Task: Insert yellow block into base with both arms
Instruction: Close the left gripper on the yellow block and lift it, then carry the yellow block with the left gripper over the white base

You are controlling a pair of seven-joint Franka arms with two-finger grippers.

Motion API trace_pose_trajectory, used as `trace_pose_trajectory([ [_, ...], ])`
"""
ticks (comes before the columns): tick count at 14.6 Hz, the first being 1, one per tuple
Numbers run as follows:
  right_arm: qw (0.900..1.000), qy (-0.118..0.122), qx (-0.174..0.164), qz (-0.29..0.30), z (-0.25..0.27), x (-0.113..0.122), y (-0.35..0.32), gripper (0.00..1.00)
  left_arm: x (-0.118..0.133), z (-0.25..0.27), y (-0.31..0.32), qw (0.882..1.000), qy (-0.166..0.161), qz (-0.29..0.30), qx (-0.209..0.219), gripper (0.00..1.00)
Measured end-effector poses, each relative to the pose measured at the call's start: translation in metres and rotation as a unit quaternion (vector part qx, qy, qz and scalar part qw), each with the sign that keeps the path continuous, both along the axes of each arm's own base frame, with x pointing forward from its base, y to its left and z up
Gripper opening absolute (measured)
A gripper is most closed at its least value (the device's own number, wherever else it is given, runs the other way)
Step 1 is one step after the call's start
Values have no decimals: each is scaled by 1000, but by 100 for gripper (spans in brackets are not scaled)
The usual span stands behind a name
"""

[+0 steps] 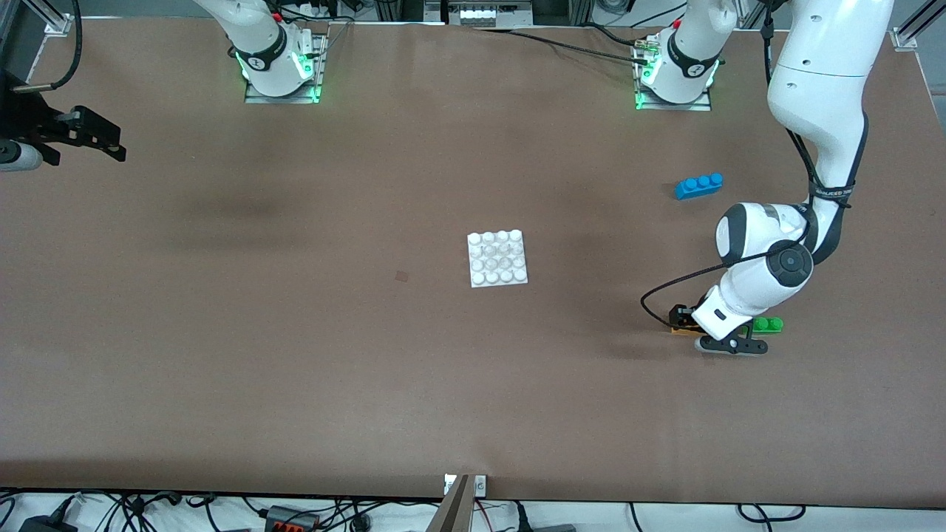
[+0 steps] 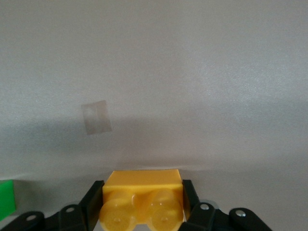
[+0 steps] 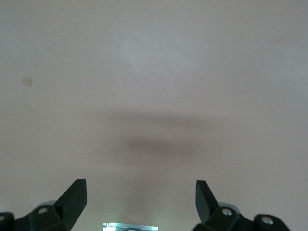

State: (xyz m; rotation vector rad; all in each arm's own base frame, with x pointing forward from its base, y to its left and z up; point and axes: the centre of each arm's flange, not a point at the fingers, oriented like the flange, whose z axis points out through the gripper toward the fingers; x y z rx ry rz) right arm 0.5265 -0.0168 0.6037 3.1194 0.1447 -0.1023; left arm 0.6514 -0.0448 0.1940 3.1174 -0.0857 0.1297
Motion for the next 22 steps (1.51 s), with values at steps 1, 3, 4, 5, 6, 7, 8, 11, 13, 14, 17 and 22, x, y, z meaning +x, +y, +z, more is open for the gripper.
trace_pose_trajectory([
  [1, 1000, 1, 3, -1, -2, 1, 0, 100, 0, 0, 0, 1000, 0, 0, 0, 71],
  [3, 1000, 3, 8, -2, -4, 2, 0, 100, 0, 0, 0, 1000, 0, 0, 0, 69],
  [4, 1000, 3, 9, -2, -4, 2, 0, 100, 0, 0, 0, 1000, 0, -2, 0, 69],
  [5, 1000, 3, 9, -3, -4, 2, 0, 100, 0, 0, 0, 1000, 0, -5, 0, 69],
  [6, 1000, 3, 9, -3, -4, 2, 0, 100, 0, 0, 0, 1000, 0, -6, 1, 69],
  [7, 1000, 3, 9, -3, -4, 2, 0, 100, 0, 0, 0, 1000, 0, -8, 1, 69],
  [8, 1000, 3, 9, -3, -4, 2, 0, 100, 0, 0, 0, 1000, 0, -8, 1, 69],
  [11, 1000, 3, 9, -3, -4, 2, 0, 100, 1, 1, 0, 1000, -2, -11, 1, 69],
  [13, 1000, 3, 9, -3, -4, 2, 0, 100, 4, 5, 0, 1000, -6, -15, 1, 69],
  [14, 1000, 3, 9, -4, -4, 2, 0, 100, 6, 8, 0, 1000, -7, -16, 1, 69],
  [17, 1000, 3, 9, -5, -4, 2, -1, 100, 16, 25, -7, 1000, 22, -21, -1, 69],
  [22, 1000, 2, 9, -6, -4, 2, -3, 100, 36, 99, -66, 996, 70, -51, -18, 69],
])
